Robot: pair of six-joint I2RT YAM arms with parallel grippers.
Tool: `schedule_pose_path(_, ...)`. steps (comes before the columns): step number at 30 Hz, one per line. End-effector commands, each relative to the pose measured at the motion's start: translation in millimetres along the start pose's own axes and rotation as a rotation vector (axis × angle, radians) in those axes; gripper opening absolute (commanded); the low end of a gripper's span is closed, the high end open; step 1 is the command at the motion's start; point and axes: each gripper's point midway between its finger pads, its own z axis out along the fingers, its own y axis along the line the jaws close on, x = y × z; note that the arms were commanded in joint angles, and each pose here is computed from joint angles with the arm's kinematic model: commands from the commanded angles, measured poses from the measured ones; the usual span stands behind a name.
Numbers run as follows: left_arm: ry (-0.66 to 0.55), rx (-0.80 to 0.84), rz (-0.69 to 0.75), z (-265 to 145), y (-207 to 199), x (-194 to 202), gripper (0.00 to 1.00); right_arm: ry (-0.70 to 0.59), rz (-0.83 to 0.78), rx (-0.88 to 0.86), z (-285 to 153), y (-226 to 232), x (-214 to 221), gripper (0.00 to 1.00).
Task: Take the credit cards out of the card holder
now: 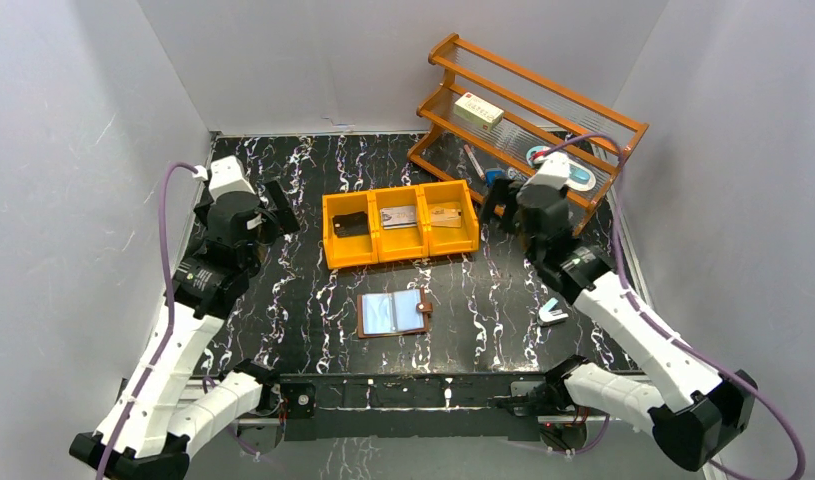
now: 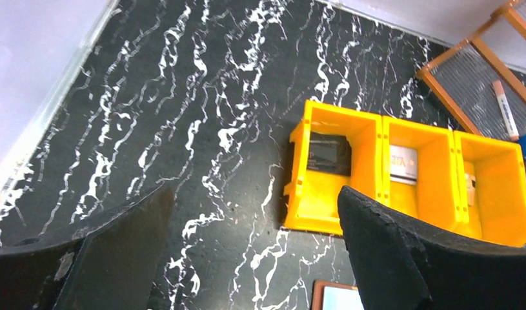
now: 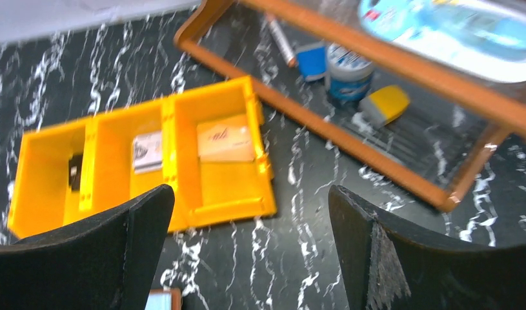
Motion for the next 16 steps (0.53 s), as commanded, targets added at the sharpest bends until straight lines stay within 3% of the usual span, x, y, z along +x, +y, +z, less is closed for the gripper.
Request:
schedule_pose_path(1, -0.057, -0.107, 0.035, -14.5, 25.8, -22.0, 0.98, -0.052, 0.016, -0.105, -11.7, -0.8, -46.4, 0.98)
schedule_pose_path(16, -0.075, -0.104, 0.041, -20.8, 28.0, -28.7, 0.98, -0.018, -0.019, -0.184, -11.8, 13.4, -41.9, 0.98)
